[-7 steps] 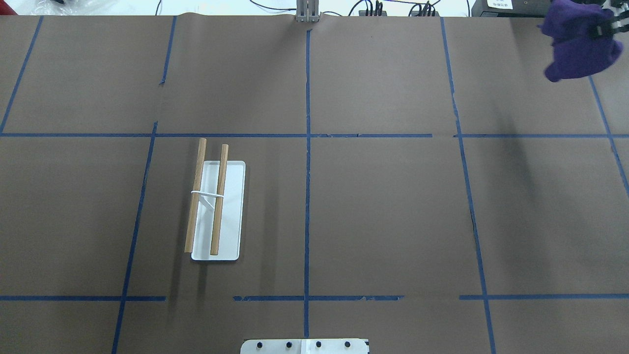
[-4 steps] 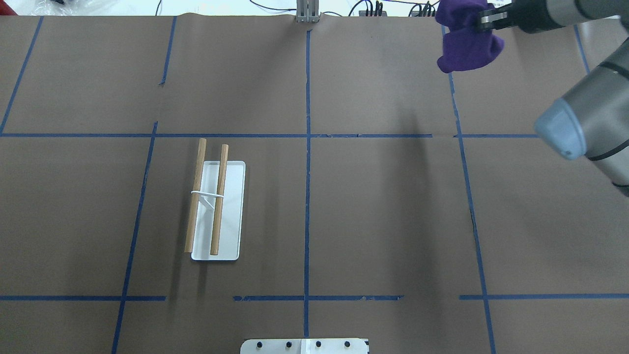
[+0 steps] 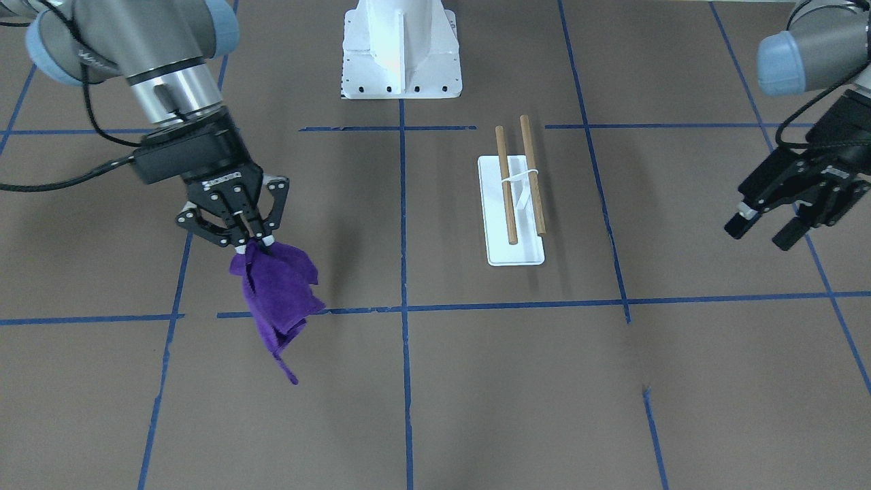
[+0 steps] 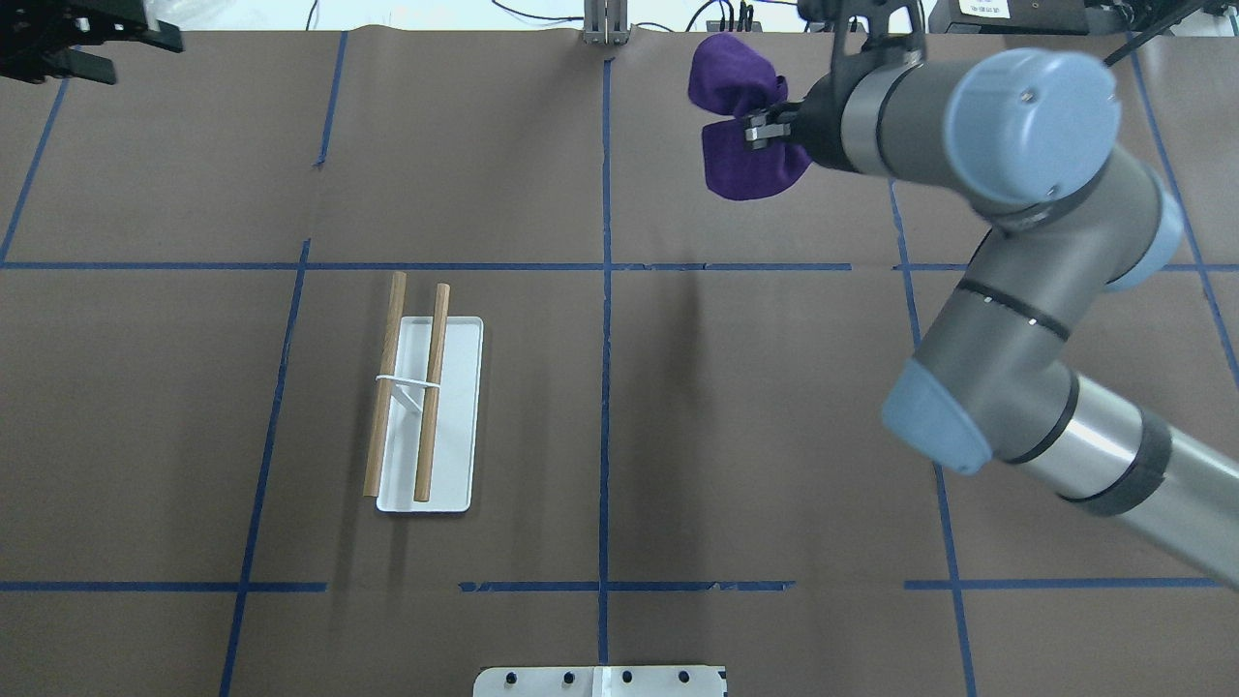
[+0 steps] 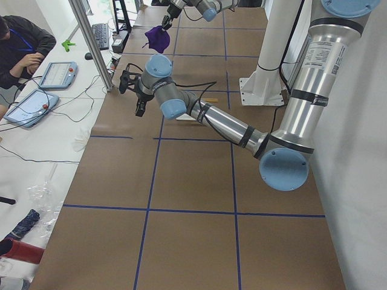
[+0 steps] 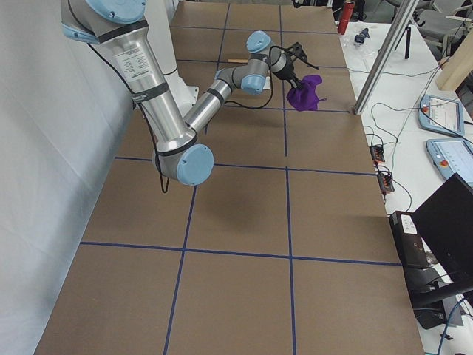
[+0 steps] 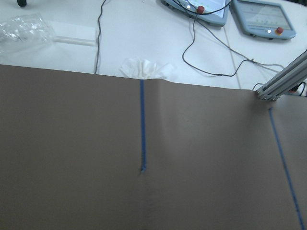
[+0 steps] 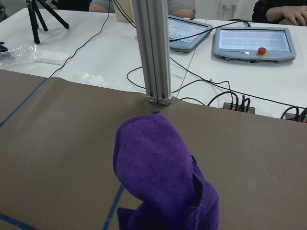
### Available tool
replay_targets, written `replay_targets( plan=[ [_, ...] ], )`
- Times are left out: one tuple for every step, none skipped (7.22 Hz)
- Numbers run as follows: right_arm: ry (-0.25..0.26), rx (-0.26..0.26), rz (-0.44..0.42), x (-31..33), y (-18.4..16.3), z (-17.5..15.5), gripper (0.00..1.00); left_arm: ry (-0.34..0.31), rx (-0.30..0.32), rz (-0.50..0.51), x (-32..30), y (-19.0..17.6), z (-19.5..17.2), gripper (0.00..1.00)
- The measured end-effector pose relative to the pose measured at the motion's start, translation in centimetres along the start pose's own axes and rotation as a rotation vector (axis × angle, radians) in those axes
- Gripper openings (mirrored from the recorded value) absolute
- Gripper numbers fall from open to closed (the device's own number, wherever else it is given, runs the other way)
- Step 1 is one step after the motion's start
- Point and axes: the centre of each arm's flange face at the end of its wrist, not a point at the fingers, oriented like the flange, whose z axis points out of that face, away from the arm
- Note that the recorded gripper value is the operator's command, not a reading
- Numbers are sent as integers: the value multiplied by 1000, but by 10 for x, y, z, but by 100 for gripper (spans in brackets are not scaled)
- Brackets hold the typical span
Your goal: Hang towel on rack
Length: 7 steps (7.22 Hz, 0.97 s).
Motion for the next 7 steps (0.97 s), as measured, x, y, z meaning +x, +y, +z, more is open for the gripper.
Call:
replay_targets(
  plan=[
    [1,26,-6,-33,20,3,0,82,-33,-100,28,21,15,100],
    [0,50,-8,-55,28,2,0,157,-70,-201,50,40,24,100],
    [-3,64,-10,-69,32,0,0,217,-110,-286,77,58,36,100],
    [-7,73,-13,-78,32,-1,0,263,-147,-336,112,81,54,100],
    [-13,75,-18,-85,32,-1,0,290,-172,-356,142,105,78,100],
    [-19,75,-23,-91,33,-1,0,304,-182,-366,166,122,103,100],
    [-27,74,-24,-96,33,-2,0,308,-181,-371,181,130,121,100]
  ],
)
